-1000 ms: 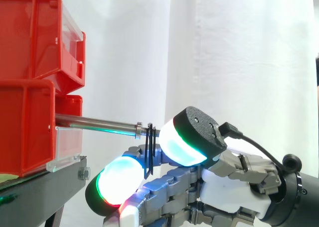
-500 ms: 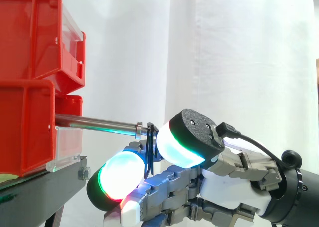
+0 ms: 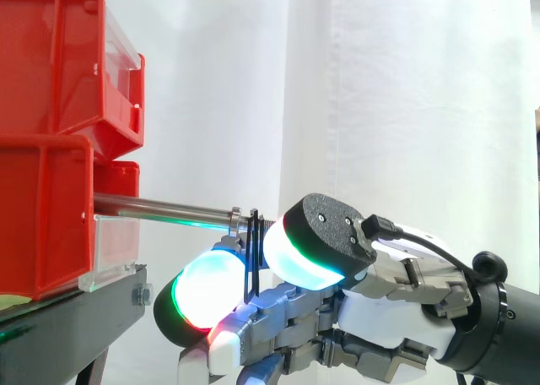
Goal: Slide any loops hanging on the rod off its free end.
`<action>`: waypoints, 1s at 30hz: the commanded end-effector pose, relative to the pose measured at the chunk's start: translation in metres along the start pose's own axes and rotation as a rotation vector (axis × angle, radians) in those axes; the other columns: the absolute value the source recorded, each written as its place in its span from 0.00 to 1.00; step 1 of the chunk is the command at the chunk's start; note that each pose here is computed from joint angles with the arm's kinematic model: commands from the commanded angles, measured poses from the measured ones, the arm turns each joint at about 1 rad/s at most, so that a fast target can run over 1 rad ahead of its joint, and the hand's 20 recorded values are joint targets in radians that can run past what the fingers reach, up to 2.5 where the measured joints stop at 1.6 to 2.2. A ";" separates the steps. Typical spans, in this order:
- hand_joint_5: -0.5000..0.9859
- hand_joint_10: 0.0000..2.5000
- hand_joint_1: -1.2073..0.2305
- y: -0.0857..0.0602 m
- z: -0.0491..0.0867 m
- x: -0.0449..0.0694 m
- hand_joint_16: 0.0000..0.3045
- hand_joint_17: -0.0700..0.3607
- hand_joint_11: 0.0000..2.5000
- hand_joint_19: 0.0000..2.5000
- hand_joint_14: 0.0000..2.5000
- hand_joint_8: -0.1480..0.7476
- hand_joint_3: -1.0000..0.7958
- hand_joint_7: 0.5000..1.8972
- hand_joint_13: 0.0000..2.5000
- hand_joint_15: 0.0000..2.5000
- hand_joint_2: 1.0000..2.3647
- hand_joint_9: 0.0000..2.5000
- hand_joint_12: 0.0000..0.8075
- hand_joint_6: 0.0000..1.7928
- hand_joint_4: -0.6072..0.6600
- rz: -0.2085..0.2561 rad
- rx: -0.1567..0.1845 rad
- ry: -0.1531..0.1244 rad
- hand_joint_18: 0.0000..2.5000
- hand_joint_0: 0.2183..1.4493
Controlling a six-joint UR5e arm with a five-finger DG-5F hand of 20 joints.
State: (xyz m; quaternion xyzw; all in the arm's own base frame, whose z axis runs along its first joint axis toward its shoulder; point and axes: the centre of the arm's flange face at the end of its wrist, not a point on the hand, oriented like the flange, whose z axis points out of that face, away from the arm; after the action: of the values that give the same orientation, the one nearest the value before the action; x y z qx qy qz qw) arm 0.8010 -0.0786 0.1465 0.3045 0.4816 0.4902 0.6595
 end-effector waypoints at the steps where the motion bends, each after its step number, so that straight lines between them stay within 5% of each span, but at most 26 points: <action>1: 0.28 0.00 0.37 0.000 -0.001 -0.002 0.14 0.39 0.13 0.22 0.00 0.46 0.38 0.56 0.30 0.09 0.01 0.35 0.40 0.28 0.61 -0.001 -0.002 0.006 0.32 0.35; 7: 0.27 0.00 0.35 -0.001 -0.001 -0.003 0.14 0.39 0.12 0.23 0.00 0.46 0.37 0.56 0.30 0.10 0.01 0.35 0.40 0.29 0.61 -0.004 -0.009 0.020 0.32 0.34; 20: 0.26 0.00 0.36 0.006 0.002 -0.006 0.14 0.39 0.13 0.23 0.00 0.47 0.36 0.41 0.30 0.10 0.01 0.35 0.40 0.36 0.62 -0.007 -0.020 0.024 0.32 0.32; 30: 0.24 0.00 0.39 0.011 0.004 -0.009 0.15 0.40 0.13 0.23 0.00 0.47 0.45 0.30 0.30 0.10 0.01 0.35 0.41 0.44 0.60 -0.007 -0.025 0.021 0.32 0.31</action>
State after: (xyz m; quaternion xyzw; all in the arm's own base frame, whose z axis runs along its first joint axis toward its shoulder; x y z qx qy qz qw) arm 0.7997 -0.0844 0.1609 0.2895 0.4832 0.4966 0.6604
